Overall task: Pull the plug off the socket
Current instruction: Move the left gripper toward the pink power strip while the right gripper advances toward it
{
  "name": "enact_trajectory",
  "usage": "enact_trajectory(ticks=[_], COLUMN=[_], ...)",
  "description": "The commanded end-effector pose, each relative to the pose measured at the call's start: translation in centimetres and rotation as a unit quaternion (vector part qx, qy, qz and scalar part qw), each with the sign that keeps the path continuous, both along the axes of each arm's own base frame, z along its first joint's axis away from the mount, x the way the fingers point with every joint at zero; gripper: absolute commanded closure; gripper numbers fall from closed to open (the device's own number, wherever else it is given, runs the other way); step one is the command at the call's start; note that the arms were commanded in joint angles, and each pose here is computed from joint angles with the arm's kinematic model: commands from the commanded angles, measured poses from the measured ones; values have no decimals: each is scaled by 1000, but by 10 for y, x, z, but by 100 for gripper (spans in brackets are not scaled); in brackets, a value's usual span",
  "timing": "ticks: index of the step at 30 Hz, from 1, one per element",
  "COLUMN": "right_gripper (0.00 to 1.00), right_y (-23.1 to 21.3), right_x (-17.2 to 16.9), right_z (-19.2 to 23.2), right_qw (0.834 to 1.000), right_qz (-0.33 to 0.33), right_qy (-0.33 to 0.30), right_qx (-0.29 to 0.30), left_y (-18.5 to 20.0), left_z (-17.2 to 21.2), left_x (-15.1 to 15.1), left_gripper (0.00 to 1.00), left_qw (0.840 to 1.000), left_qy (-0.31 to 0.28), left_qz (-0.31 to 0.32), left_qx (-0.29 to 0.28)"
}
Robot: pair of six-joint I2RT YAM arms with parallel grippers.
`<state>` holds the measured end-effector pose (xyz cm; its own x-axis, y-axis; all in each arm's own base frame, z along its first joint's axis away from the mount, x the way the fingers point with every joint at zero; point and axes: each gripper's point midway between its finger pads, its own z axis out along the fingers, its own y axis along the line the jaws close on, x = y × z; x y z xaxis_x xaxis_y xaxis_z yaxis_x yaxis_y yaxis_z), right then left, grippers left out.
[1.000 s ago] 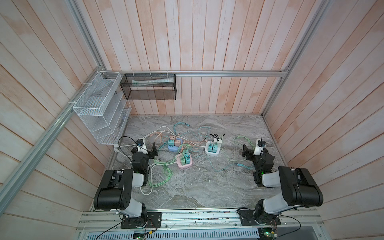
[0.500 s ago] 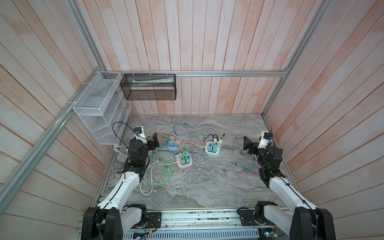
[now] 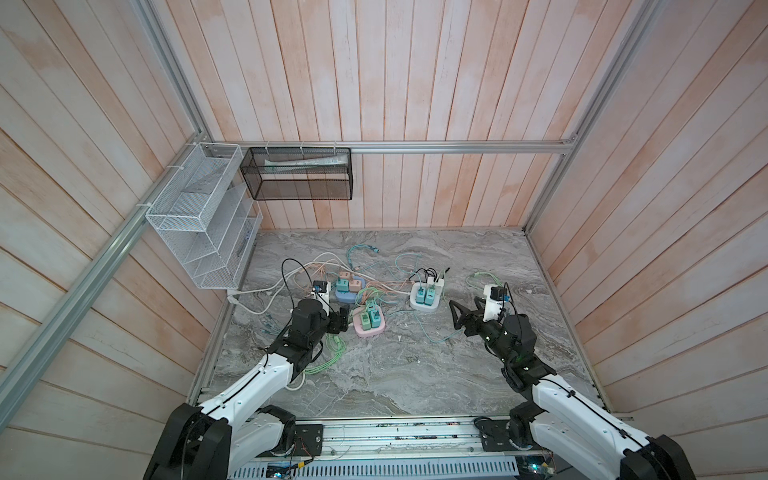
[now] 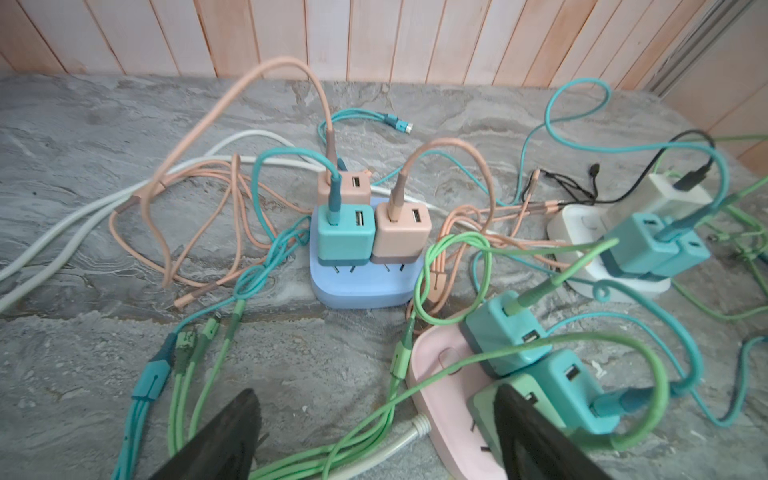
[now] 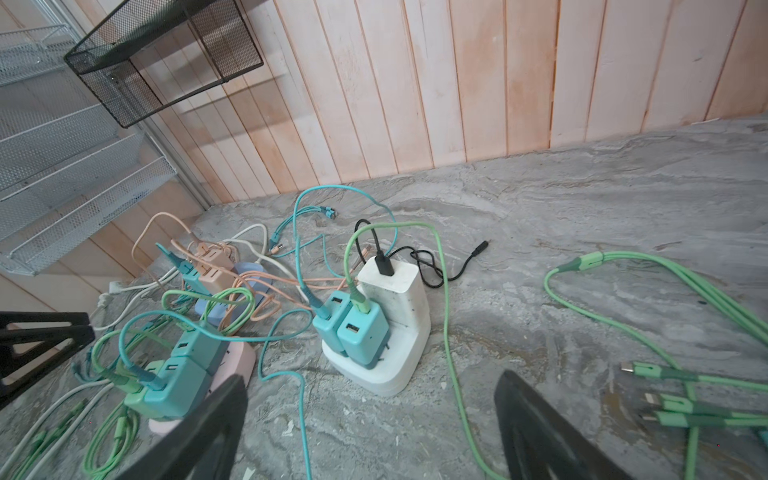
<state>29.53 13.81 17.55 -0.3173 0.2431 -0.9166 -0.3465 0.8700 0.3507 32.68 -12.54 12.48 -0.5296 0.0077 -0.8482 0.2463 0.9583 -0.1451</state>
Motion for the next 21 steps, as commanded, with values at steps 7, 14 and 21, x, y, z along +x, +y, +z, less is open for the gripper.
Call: enact_trajectory(ticks=[7,14,21], right_gripper=[14,27,27], right_y=[27,42,36], right_x=[6,4,3], right_z=[-6,-14,-16], right_qw=[999,997,998], right_qz=[31,60,46], right_qy=[25,38,33], right_qx=[-7,-20,-18], left_y=[-39,-58,-73], left_z=[-29,-49,-66], left_x=[14,13,1], left_gripper=[41,48,52], left_qw=[993,987,978], left_qy=[100,135,175], left_qz=[-48,-78,-107], left_qx=[-30,-45,-48])
